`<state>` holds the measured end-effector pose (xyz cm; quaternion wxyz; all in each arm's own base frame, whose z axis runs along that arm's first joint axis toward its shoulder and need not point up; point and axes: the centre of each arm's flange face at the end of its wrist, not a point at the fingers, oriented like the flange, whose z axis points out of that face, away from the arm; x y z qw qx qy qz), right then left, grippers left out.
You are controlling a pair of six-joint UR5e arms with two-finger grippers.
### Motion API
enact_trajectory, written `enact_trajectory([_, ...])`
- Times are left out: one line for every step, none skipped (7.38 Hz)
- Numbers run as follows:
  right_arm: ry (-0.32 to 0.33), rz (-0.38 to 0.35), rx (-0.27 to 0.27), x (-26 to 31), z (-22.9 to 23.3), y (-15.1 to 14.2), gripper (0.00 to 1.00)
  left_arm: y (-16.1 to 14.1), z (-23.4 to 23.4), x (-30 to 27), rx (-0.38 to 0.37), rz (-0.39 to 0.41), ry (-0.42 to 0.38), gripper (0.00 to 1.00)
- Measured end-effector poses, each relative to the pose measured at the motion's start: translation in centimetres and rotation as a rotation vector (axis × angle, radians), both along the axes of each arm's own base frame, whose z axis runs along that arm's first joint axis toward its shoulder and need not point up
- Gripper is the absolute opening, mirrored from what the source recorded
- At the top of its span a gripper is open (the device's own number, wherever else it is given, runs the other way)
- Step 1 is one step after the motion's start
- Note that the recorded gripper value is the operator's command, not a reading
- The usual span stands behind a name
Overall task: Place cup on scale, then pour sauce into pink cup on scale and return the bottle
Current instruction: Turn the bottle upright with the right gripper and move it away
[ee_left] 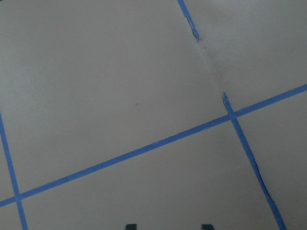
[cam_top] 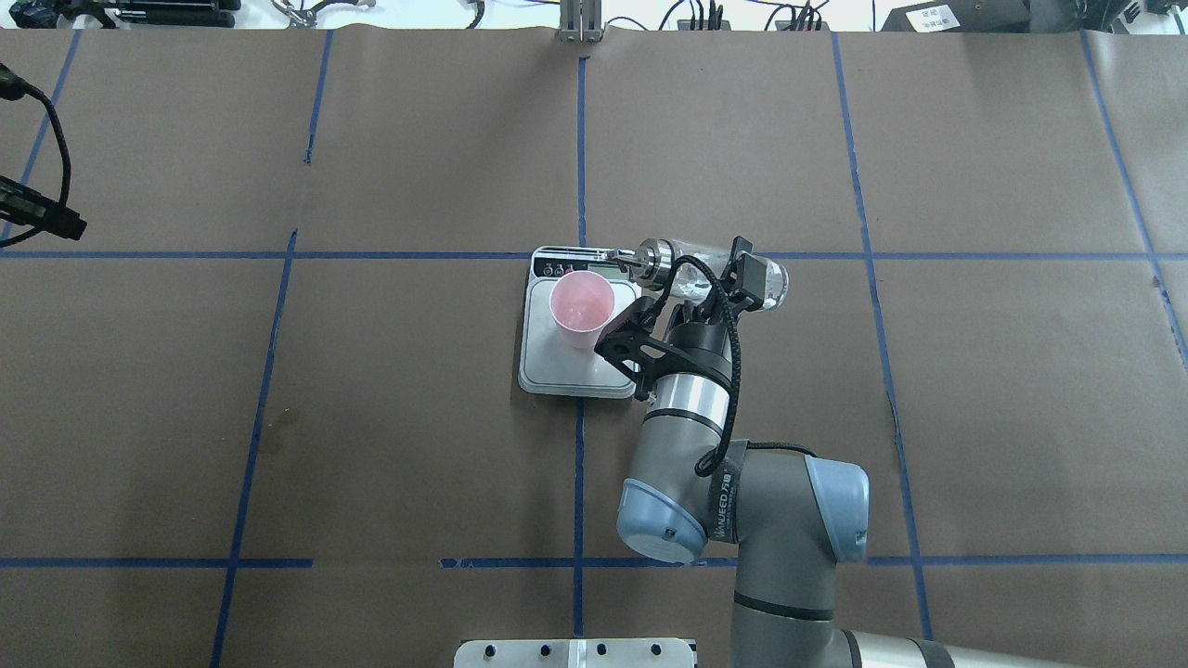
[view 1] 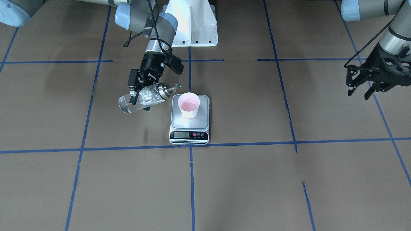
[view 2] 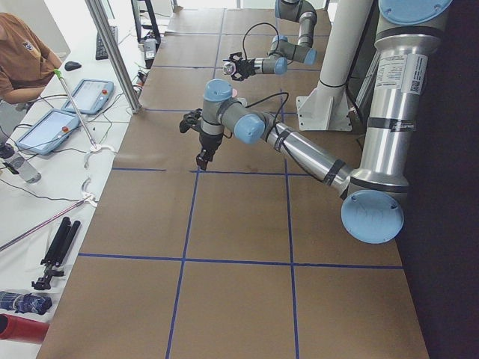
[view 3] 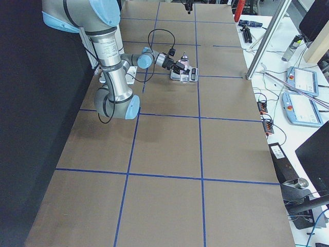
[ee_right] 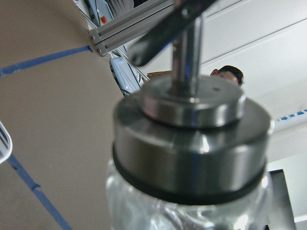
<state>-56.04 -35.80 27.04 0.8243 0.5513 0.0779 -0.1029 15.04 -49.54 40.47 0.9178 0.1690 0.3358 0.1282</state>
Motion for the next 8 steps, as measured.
enact_trajectory([-0.115, -0.011, 0.0, 0.2, 0.4, 0.4, 0.0, 0.0, 0.0, 0.0, 0.0, -0.001, 0.0, 0.55])
enact_trajectory([-0.265, -0.031, -0.003, 0.7, 0.9, 0.7, 0.0, 0.0, 0.0, -0.1, 0.001, -0.002, 0.0, 0.55])
enact_trajectory([-0.393, -0.05, -0.002, 1.5, 1.7, 1.1, 0.0, 0.0, 0.0, -0.1, 0.001, -0.002, 0.0, 0.55])
enact_trajectory([-0.498, -0.056, 0.004, 2.9, 3.6, 1.4, 0.0, 0.0, 0.0, 0.0, 0.0, -0.002, -0.001, 0.55])
enact_trajectory([-0.592, -0.056, 0.008, 4.6, 6.2, 1.7, 0.0, -0.1, 0.2, 0.0, -0.003, -0.002, -0.003, 0.55])
enact_trajectory([-0.659, -0.057, 0.012, 6.4, 8.8, 2.0, 0.0, -0.1, 0.2, 0.0, -0.004, -0.002, -0.004, 0.55])
enact_trajectory([-0.71, -0.056, 0.018, 8.2, 10.9, 2.2, 0.0, -0.1, 0.3, 0.0, -0.004, -0.003, -0.005, 0.55])
enact_trajectory([-0.758, -0.051, 0.017, 10.2, 13.4, 2.5, 0.0, -0.2, 0.4, 0.0, -0.005, -0.003, -0.006, 0.55])
